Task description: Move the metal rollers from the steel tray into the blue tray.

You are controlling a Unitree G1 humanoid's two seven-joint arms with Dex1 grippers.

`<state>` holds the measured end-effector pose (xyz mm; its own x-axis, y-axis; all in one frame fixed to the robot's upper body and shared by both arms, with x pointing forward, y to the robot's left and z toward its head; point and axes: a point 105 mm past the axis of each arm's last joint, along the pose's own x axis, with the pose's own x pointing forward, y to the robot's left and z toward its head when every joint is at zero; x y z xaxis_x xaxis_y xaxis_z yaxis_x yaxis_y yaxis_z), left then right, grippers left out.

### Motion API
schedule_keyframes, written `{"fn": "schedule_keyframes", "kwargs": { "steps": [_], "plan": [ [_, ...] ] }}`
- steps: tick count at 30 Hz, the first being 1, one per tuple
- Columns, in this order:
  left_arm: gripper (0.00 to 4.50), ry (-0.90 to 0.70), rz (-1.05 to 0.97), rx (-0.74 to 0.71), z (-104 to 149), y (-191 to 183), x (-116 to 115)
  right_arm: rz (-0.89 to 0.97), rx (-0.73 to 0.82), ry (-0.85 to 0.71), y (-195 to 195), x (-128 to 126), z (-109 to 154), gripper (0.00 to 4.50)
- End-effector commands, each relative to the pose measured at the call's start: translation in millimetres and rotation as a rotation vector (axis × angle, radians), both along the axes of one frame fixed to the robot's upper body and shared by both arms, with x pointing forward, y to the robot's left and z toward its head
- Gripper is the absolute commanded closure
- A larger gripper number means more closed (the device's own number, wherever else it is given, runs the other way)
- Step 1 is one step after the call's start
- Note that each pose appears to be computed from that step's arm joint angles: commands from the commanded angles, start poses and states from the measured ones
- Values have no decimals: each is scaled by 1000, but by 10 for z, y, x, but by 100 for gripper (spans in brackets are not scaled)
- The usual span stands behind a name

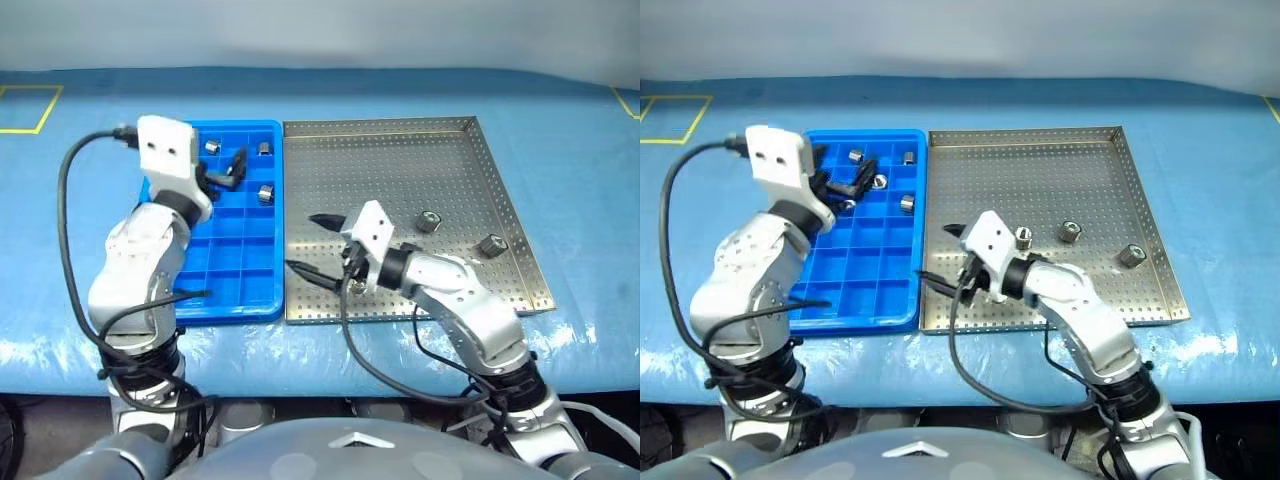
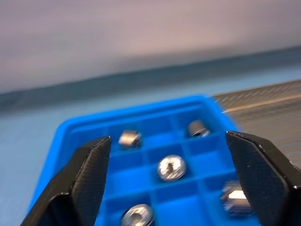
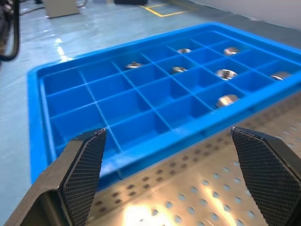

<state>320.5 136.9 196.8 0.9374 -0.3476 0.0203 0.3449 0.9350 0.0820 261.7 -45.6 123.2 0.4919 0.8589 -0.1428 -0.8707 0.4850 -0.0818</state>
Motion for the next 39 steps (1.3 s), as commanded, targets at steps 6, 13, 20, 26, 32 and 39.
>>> {"fn": "schedule_keyframes", "kwargs": {
  "steps": [6, 13, 20, 26, 32, 39],
  "plan": [
    [22, 153, -661, 253, -319, -686, -240, -223, -142, 17, -764, 30, -83, 0],
    [22, 268, -1038, 506, -752, -893, -362, -326, -131, 31, -928, 16, -133, 0],
    [22, 295, -1195, 644, -953, -1120, -366, -353, -101, 49, -881, -56, -184, 0],
    [22, 296, -1242, 736, -1082, -1227, -354, -384, -91, 52, -920, -102, -183, 0],
    [22, 296, -1268, 782, -1189, -1316, -356, -358, -111, 81, -936, -196, -224, 0],
    [80, 311, -1270, 795, -1282, -1334, -379, -297, -125, 109, -900, -290, -243, 0]
  ]
}}
